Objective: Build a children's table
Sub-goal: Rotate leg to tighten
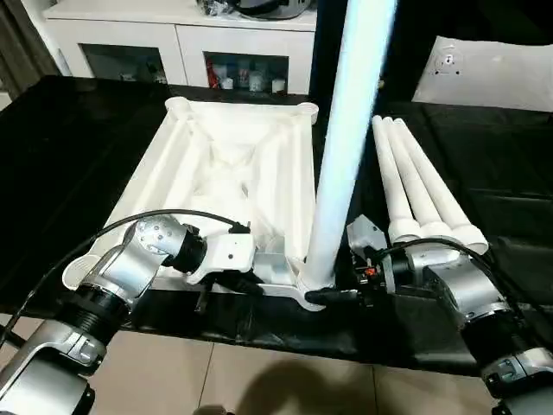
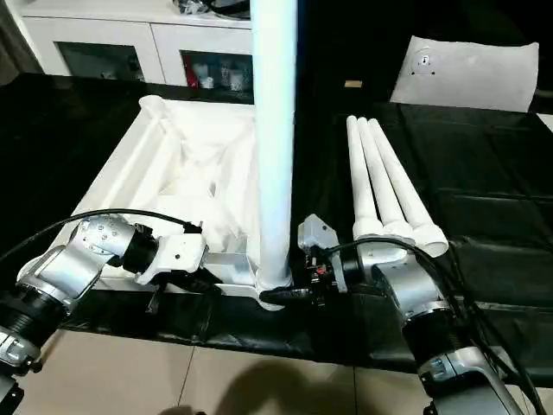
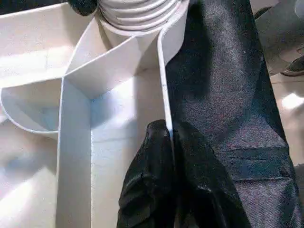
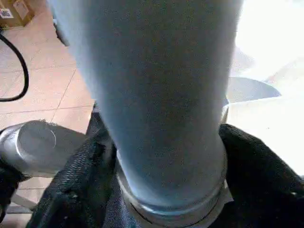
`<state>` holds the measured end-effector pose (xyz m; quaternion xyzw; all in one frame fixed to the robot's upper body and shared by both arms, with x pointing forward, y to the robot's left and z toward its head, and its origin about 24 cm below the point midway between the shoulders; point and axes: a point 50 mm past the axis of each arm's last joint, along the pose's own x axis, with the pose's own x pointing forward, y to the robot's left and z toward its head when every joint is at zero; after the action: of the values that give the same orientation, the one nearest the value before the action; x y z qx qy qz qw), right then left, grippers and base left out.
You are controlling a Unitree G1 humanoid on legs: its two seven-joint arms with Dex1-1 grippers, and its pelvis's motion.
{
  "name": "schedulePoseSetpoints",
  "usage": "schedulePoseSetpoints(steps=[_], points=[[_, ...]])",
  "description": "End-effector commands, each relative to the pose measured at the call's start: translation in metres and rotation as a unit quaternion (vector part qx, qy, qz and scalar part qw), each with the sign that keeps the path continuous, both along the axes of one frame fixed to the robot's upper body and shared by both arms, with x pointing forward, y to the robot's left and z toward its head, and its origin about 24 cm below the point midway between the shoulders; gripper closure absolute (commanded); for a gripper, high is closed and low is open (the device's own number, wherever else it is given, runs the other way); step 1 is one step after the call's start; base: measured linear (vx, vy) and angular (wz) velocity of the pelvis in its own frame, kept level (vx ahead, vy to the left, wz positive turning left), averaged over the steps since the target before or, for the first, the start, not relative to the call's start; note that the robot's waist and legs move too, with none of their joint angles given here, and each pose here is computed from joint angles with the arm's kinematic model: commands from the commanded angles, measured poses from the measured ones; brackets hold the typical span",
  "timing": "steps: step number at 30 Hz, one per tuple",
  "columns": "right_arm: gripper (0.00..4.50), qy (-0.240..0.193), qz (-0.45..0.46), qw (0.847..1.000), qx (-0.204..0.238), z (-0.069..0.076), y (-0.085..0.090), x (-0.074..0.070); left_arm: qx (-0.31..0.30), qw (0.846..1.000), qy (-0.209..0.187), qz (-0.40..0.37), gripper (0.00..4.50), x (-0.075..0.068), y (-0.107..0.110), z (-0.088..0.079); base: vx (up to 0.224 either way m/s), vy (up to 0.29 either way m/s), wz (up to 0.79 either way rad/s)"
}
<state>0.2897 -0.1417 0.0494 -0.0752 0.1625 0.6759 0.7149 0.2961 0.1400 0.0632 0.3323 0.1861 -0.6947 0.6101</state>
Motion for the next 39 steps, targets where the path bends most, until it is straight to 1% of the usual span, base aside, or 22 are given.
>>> schedulePoseSetpoints(steps=[1,6,9,10,13,15,17,19,23,24,26,28,29,30,31,32,33,34,36,37,38,39], points=[[1.47,0.007,0.005,1.000,0.015,0.002,0.001,0.000,0.042,0.998,0.032,-0.044,4.50,-0.011,-0.004,-0.016,0.000,0.000,0.00],[1.71,0.021,0.002,0.999,0.030,-0.002,0.003,-0.005,0.042,0.998,0.031,-0.040,4.50,-0.011,-0.002,-0.017,0.000,0.000,0.00],[1.75,0.029,-0.001,0.999,0.037,-0.005,0.006,-0.009,0.036,0.999,0.029,-0.025,4.50,-0.010,-0.001,-0.018,0.000,0.000,0.00],[1.76,0.037,-0.015,0.998,0.048,-0.010,0.009,-0.013,0.019,1.000,0.024,0.009,4.50,-0.008,-0.002,-0.019,0.000,0.000,0.00],[1.76,0.046,-0.041,0.996,0.063,-0.013,0.013,-0.016,-0.006,0.999,0.024,0.044,4.50,-0.007,-0.005,-0.019,0.000,0.000,0.00],[1.76,0.061,-0.107,0.989,0.084,-0.022,0.022,-0.018,-0.051,0.992,0.024,0.111,4.50,-0.006,-0.011,-0.018,0.000,0.000,0.00],[1.77,0.055,-0.166,0.981,0.088,-0.030,0.032,-0.017,-0.077,0.981,0.019,0.174,4.50,-0.004,-0.013,-0.019,0.000,0.000,0.00],[1.77,0.061,-0.229,0.967,0.092,-0.036,0.046,-0.013,-0.106,0.964,0.018,0.244,4.50,-0.003,-0.020,-0.019,0.000,0.000,0.00],[1.78,0.085,-0.313,0.940,0.108,-0.037,0.069,-0.003,-0.141,0.929,0.016,0.341,4.50,0.002,-0.032,-0.015,0.000,0.000,0.00],[1.78,0.088,-0.344,0.929,0.104,-0.036,0.078,0.003,-0.149,0.913,0.004,0.379,4.50,0.005,-0.037,-0.012,0.000,0.000,0.00],[1.78,0.088,-0.377,0.917,0.090,-0.036,0.086,0.008,-0.155,0.895,-0.010,0.418,4.50,0.008,-0.042,-0.008,0.000,0.000,0.00],[1.78,0.085,-0.399,0.910,0.070,-0.037,0.093,0.012,-0.158,0.882,-0.020,0.443,4.50,0.010,-0.048,-0.005,0.000,0.000,0.00],[1.78,0.080,-0.404,0.908,0.068,-0.036,0.094,0.013,-0.155,0.881,-0.026,0.446,4.50,0.010,-0.050,-0.004,0.000,0.000,0.00],[1.43,0.081,-0.405,0.908,0.072,-0.035,0.095,0.013,-0.153,0.881,-0.031,0.446,4.50,0.010,-0.051,-0.002,0.000,0.000,0.00],[1.22,0.080,-0.405,0.908,0.077,-0.035,0.094,0.013,-0.152,0.882,-0.032,0.444,4.50,0.010,-0.052,-0.001,0.000,0.000,0.00],[1.22,0.079,-0.404,0.907,0.082,-0.034,0.093,0.013,-0.152,0.884,-0.032,0.441,4.50,0.010,-0.053,-0.001,0.054,-0.009,0.03],[1.08,0.079,-0.405,0.907,0.082,-0.034,0.093,0.013,-0.152,0.885,-0.032,0.440,4.50,0.010,-0.053,-0.001,0.061,-0.017,0.01],[0.98,0.071,-0.410,0.905,0.086,-0.034,0.087,0.013,-0.142,0.893,-0.035,0.427,4.50,0.009,-0.052,-0.001,0.061,-0.017,0.01],[0.72,0.064,-0.418,0.902,0.087,-0.034,0.082,0.013,-0.134,0.897,-0.038,0.419,4.50,0.008,-0.050,-0.002,0.027,-0.010,0.00],[0.64,0.056,-0.424,0.899,0.092,-0.033,0.075,0.013,-0.123,0.904,-0.040,0.406,4.50,0.007,-0.047,-0.003,0.000,0.000,0.00],[0.58,0.054,-0.425,0.899,0.093,-0.032,0.073,0.013,-0.121,0.906,-0.040,0.404,4.50,0.007,-0.046,-0.003,0.000,0.000,0.00],[0.51,0.040,-0.424,0.899,0.099,-0.029,0.065,0.012,-0.109,0.914,-0.043,0.389,4.50,0.006,-0.041,-0.004,0.000,0.000,0.00]])
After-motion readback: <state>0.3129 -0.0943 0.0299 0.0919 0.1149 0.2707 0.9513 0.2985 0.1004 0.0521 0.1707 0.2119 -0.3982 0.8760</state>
